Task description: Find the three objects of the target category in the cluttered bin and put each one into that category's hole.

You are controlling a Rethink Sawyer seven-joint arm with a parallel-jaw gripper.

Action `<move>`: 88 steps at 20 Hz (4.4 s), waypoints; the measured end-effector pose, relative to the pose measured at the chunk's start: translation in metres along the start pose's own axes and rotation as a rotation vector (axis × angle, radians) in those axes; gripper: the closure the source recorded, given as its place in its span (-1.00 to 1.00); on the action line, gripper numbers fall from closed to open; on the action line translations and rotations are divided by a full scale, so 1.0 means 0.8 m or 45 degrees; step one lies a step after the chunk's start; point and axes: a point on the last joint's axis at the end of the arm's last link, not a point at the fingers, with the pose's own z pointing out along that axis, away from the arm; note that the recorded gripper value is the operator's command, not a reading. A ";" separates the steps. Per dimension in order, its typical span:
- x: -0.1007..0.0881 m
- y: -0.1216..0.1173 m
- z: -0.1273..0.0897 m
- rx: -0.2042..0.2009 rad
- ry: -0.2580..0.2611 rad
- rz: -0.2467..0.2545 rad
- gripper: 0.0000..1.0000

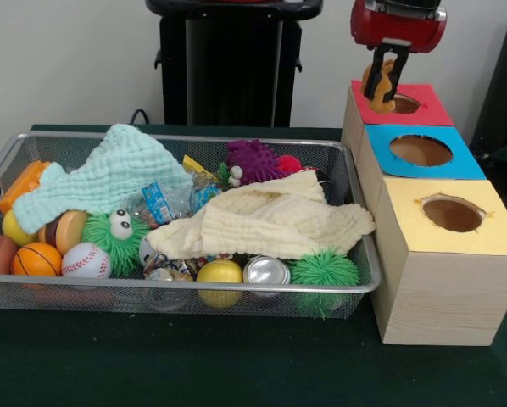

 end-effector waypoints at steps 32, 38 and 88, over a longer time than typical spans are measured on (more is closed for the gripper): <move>0.150 -0.024 0.032 0.001 0.102 0.061 1.00; 0.171 -0.001 0.031 0.001 0.119 0.008 1.00; 0.221 0.087 0.040 0.045 0.157 -0.071 1.00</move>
